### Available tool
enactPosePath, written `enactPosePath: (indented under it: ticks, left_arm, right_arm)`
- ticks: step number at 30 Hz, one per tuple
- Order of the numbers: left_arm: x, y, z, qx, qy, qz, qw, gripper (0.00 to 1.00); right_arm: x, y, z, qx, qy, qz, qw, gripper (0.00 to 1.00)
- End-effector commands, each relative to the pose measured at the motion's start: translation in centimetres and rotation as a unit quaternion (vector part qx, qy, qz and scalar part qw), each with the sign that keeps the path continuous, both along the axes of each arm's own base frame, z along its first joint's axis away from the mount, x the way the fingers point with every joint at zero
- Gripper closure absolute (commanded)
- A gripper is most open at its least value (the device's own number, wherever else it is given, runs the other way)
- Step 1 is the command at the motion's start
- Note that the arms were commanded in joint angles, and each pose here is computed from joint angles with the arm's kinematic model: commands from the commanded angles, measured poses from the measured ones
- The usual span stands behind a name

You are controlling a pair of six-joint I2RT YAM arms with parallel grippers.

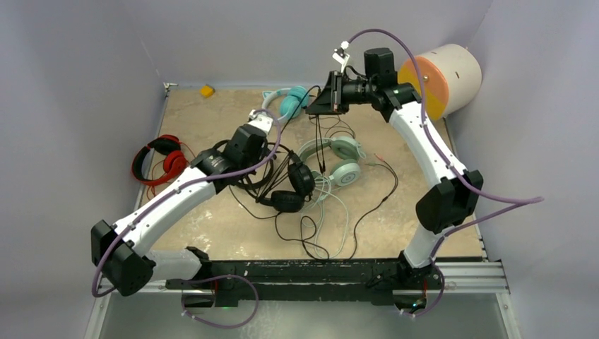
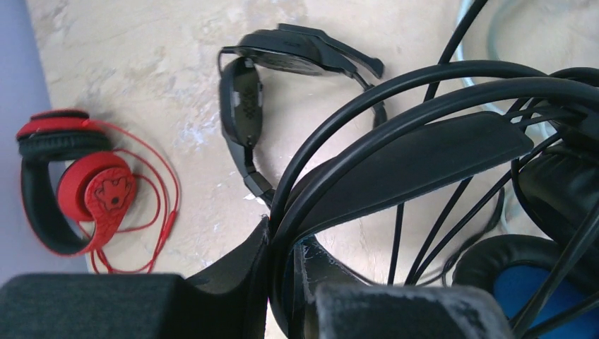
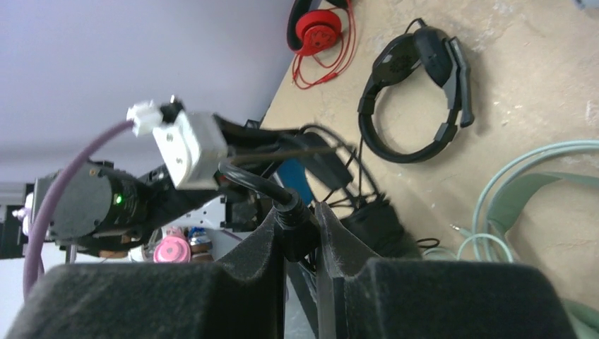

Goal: Wrap the headphones
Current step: Wrap the headphones cable around the headphones.

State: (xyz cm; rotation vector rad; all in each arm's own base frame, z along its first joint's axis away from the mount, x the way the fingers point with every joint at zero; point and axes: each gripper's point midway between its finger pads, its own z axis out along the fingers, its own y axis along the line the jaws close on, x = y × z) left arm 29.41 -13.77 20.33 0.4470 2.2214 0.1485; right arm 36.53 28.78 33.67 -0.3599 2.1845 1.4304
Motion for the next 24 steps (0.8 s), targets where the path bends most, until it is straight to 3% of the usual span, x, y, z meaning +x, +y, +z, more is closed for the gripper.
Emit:
enactPosePath:
  ticks: [1,8,11,24]
  left_arm:
    - [1.6,0.8,4.1,-0.057,-0.055,0.114,0.990,1.00]
    - [1.5,0.6,4.1,-0.077,-0.076,0.098,0.989,1.00]
    - [1.0,0.4,4.0,-0.092,-0.080,0.083,0.989,1.00]
    - [-0.3,0.7,1.0,-0.091,-0.063,0.069,0.992,1.00]
  right_arm:
    - [-4.0,-0.8,3.5,0.009,-0.046,0.016,0.999,1.00]
    - [-6.6,-2.2,4.4,0.000,-0.059,0.005,0.998,1.00]
    - [-5.9,-3.4,4.5,-0.014,-0.053,-0.033,0.998,1.00]
    - [-6.1,-4.7,7.1,0.019,-0.069,-0.055,0.996,1.00]
